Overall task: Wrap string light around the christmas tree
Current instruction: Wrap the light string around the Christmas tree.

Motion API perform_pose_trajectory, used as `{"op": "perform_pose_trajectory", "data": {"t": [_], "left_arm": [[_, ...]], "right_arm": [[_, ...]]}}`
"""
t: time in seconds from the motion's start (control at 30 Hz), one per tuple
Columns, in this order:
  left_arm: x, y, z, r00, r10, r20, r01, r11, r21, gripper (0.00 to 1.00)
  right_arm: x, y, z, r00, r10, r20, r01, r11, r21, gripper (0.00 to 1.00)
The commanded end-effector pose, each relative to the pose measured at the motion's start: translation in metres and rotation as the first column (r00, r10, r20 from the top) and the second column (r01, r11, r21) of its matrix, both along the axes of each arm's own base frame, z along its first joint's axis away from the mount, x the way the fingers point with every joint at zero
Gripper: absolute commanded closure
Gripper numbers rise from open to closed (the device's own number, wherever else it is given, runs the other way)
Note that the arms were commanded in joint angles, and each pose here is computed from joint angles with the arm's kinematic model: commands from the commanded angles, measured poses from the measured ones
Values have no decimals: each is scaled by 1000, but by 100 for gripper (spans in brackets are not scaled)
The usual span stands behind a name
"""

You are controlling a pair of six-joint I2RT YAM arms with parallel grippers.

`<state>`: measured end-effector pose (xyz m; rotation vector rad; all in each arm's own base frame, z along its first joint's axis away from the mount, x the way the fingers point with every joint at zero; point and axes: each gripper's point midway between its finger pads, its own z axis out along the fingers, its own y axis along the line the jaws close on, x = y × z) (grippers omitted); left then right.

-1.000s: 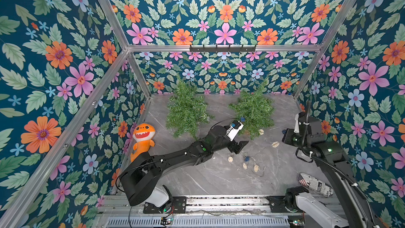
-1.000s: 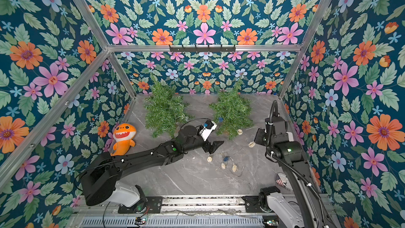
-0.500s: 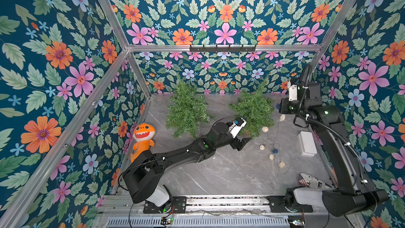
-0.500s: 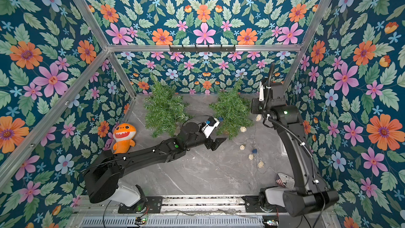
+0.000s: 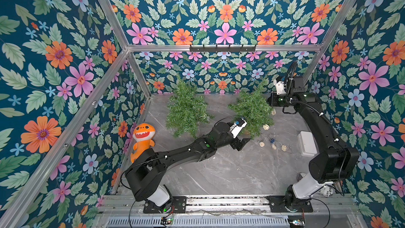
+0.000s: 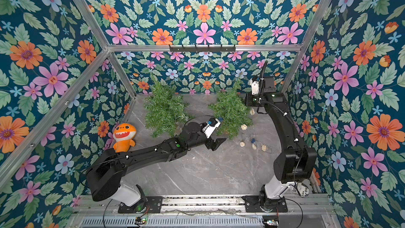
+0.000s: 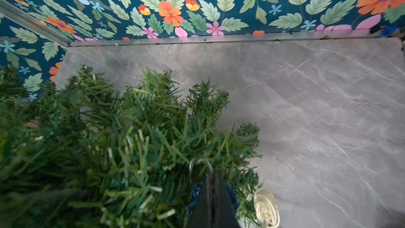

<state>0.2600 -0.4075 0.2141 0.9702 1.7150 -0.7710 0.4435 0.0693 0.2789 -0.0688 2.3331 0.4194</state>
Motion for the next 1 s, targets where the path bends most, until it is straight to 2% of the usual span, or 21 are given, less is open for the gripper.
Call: {"op": "perform_pose_trajectory", "data": {"t": [0.0,0.1,0.2,0.3,0.63,0.83,0.97], "left_arm": [[1,-2,6,1000,-6,18,6,1000,-15,9],[1,-5,11,1000,-13,20,13,999,-36,9],[0,-4,14,1000,-13,20,14,999,-44,9],[-1,-2,13,1000,-13,20,14,999,-43,9],[-3,1,9,1000,-8,-5,7,999,-38,10],[-2,2,2,1000,1,-3,-1,1000,-22,9],[0,-3,-2,1000,-10,7,10,1000,-5,10]], "right_arm": [[-6,3,9,1000,19,10,-20,995,93,80],[-16,1,14,1000,-2,-5,3,989,147,66],[-32,-9,11,998,-49,-33,52,990,129,60],[-48,-17,12,995,-94,-39,99,978,181,56],[-79,-37,-11,977,-191,-97,206,963,173,51],[-103,-53,-66,930,-309,-199,339,931,134,48],[-111,-72,-122,863,-427,-270,458,887,63,46]]}}
